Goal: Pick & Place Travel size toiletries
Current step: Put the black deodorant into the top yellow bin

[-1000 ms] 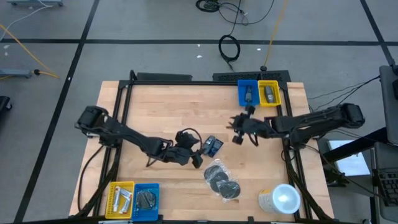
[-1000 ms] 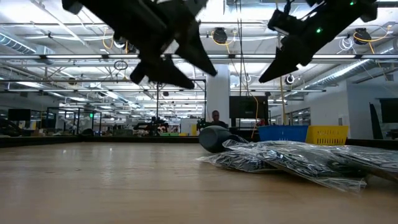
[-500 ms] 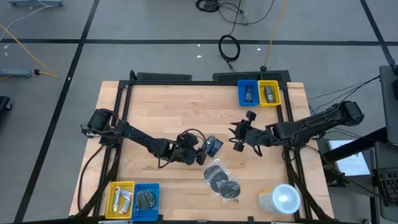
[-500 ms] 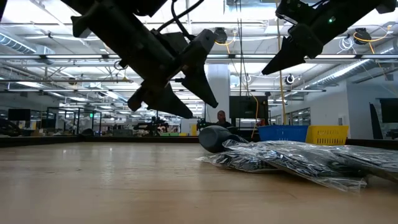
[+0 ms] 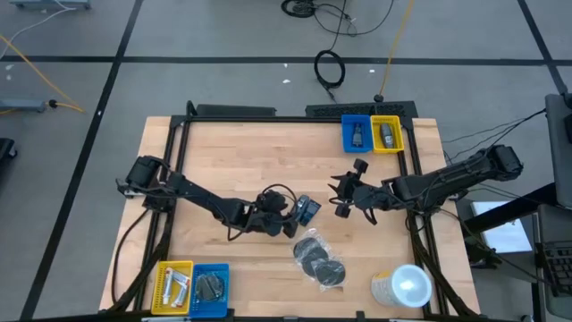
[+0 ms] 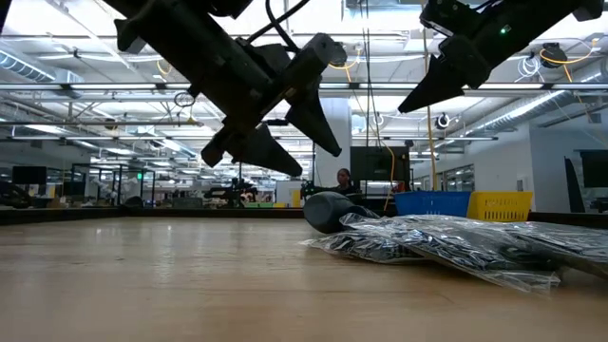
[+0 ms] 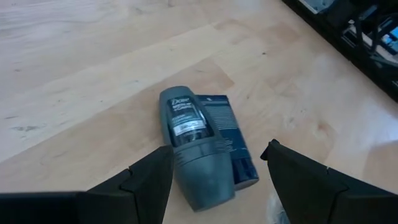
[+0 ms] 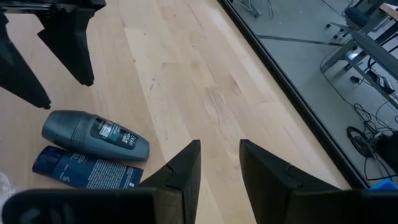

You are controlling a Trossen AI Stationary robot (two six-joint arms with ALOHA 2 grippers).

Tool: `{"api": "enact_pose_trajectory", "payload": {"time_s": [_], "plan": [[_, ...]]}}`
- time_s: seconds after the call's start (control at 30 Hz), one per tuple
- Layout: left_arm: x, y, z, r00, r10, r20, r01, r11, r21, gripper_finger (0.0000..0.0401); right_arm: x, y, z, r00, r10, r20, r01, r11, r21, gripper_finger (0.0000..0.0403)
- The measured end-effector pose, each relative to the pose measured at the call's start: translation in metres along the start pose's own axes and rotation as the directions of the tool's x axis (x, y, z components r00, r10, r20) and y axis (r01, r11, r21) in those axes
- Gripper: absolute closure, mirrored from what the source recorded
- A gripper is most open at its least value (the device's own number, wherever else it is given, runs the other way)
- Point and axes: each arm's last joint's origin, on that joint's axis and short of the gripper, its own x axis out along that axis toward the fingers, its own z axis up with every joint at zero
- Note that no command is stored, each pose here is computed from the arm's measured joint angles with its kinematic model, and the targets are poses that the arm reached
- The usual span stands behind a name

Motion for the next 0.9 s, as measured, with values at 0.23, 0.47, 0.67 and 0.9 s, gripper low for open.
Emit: {"api": "enact_pose_trajectory", "payload": {"time_s": [0.23,0.47,0.67,0.9], "plan": [[0.009,-0.005,-0.006,1.000,0.014,-0.013,-0.014,1.000,0.010,0.0144,0.000,0.000,0.000,1.000,0.000,0.003,0.000,1.000,0.002,0.0300],[0.038,-0.022,-0.008,0.988,0.115,-0.099,-0.105,0.990,0.099,0.0144,0.000,0.000,0.000,1.000,0.003,0.000,-0.003,1.000,-0.002,0.0300],[0.045,-0.033,-0.001,0.971,0.202,-0.124,-0.183,0.972,0.149,0.0144,0.000,0.000,-0.001,1.000,0.003,-0.004,-0.003,1.000,-0.005,0.0300],[0.053,-0.027,-0.001,0.961,0.230,-0.155,-0.207,0.967,0.150,0.0144,0.000,0.000,0.000,1.000,0.003,-0.004,-0.003,1.000,-0.006,0.0300]]}}
